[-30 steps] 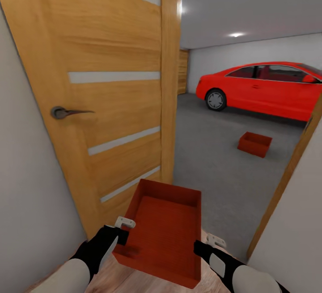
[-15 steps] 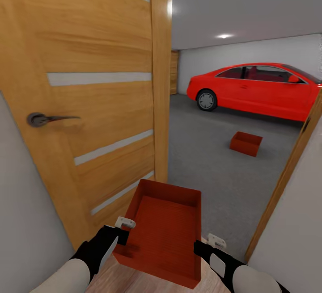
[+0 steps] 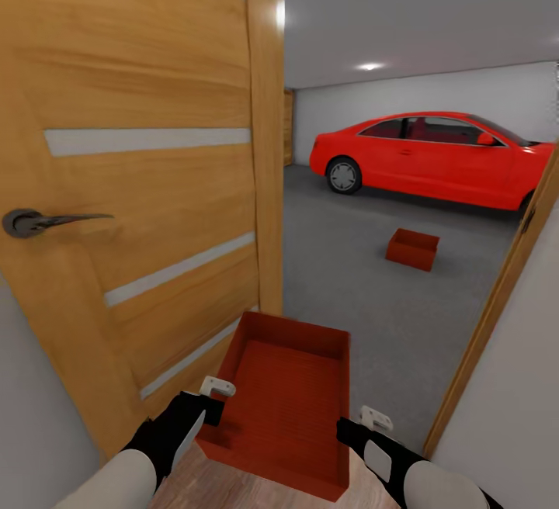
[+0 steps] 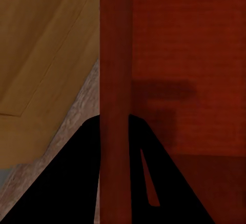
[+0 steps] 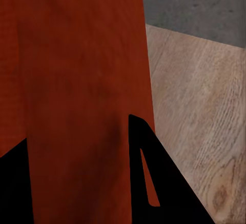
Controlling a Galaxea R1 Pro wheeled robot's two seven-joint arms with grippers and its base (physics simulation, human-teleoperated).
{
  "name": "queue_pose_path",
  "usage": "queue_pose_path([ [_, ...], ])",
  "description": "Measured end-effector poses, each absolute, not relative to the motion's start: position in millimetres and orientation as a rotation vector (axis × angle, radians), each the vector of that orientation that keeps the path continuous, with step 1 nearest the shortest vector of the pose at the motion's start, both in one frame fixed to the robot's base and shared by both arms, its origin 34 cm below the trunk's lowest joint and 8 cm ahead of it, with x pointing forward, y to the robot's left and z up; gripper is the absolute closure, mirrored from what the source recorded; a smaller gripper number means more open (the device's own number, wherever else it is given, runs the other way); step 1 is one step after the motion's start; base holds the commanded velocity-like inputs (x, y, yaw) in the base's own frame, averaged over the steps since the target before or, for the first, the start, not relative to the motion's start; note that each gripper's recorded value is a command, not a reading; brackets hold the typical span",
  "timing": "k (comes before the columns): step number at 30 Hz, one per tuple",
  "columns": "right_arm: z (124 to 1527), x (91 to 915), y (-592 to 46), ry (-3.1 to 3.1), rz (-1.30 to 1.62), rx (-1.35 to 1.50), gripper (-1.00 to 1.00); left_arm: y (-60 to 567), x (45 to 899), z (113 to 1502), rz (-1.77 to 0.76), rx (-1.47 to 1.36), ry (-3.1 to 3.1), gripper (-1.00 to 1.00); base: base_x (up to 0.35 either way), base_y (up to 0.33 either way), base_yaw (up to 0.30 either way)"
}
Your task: Move the two storage containers from the living room to the garage. In the garage, place one container on the floor and stack the other container on top of it (either order is fine).
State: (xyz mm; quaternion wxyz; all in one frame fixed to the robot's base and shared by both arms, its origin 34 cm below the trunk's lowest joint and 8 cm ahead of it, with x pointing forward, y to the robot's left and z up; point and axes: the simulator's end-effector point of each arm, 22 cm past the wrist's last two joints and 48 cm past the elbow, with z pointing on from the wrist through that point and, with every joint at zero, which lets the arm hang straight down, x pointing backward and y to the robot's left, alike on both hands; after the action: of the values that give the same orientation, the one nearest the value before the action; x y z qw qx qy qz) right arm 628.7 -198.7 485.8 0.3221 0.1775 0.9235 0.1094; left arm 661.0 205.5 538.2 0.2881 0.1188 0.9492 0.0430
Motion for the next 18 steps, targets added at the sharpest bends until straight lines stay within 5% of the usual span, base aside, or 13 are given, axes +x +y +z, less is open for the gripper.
queue_pose_path([
  [7, 488.5, 629.9, -199.1, 2.420, 0.288, 0.465, 1.00, 205.1, 661.9, 541.0, 0.115, 0.317, 2.529, 1.00, 0.259, 0.038, -0.209],
  [18, 489.4, 630.5, -199.0, 2.417, 0.288, 0.464, 1.00, 205.2, 662.4, 542.0, 0.116, 0.316, 2.527, 1.00, 0.018, 0.001, -0.027],
])
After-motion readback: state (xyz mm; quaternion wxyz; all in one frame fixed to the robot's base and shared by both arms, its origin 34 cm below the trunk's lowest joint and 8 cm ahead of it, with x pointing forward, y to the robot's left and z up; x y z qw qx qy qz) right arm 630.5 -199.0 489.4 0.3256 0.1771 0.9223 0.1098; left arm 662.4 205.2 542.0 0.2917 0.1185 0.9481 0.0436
